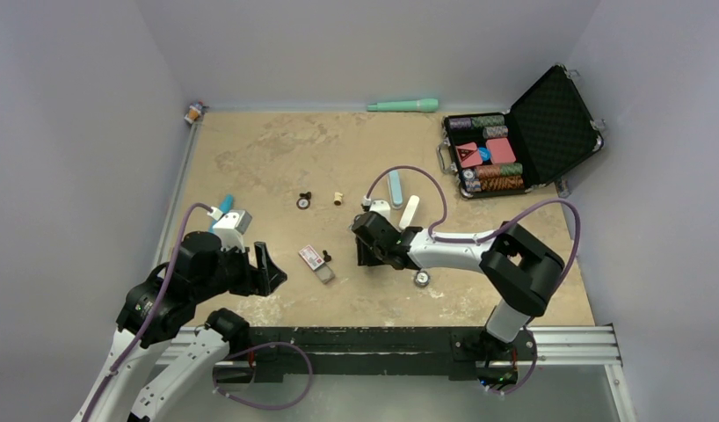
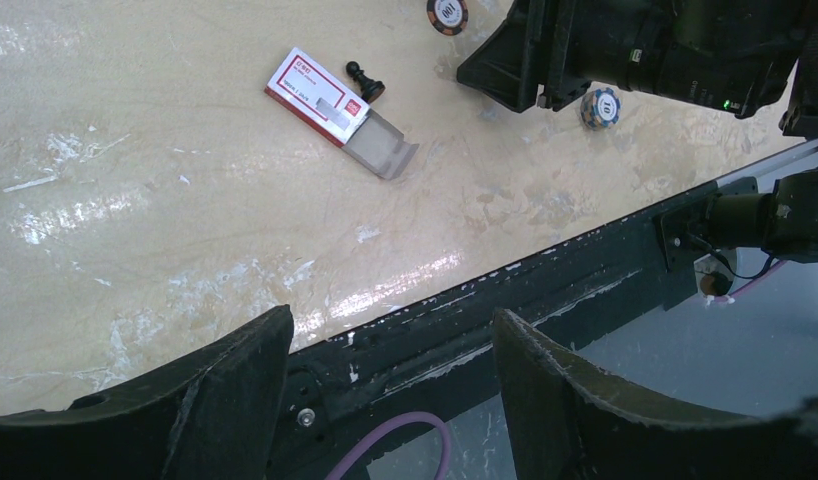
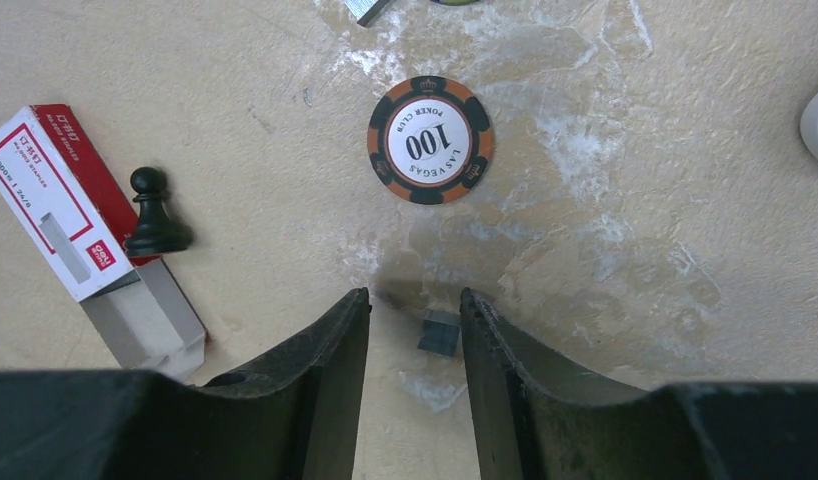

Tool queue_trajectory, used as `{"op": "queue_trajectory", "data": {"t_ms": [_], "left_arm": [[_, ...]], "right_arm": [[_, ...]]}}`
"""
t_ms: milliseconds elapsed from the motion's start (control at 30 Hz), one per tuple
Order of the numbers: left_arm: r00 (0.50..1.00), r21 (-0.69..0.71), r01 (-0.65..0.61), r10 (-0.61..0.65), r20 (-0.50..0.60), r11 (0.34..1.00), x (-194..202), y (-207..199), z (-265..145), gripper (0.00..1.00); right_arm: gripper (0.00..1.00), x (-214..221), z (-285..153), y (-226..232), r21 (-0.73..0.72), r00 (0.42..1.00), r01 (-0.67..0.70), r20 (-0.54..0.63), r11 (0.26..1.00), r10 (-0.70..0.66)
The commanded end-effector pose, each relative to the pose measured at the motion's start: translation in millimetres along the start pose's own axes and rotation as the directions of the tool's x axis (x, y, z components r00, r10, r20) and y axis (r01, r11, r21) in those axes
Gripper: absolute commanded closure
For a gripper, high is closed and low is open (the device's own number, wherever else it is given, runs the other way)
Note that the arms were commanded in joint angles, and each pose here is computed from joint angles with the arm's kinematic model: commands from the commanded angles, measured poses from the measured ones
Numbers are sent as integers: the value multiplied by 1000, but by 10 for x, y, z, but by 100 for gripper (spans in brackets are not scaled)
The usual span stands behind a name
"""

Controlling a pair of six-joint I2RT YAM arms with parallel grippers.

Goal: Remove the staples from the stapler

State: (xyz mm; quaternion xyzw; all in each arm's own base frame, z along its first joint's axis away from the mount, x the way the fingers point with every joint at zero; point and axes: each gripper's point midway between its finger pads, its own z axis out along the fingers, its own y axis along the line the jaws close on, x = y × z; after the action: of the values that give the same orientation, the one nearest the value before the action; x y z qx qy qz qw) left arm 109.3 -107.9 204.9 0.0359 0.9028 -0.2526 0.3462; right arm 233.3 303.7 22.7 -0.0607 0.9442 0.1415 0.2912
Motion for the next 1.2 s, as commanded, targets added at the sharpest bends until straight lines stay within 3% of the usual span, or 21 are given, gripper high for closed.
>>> {"op": "queue_trajectory", "data": {"t_ms": [0, 1167], "left_arm": [[1000, 20, -17, 17, 16, 1000, -48, -31, 32, 24], [1000, 25, -18, 18, 15, 1000, -51, -39, 35, 24]], "right_arm": [[58, 0, 5, 21, 31, 1000, -4, 6, 999, 4], [59, 114, -78, 76, 115, 999, 53, -3, 992, -53]]}}
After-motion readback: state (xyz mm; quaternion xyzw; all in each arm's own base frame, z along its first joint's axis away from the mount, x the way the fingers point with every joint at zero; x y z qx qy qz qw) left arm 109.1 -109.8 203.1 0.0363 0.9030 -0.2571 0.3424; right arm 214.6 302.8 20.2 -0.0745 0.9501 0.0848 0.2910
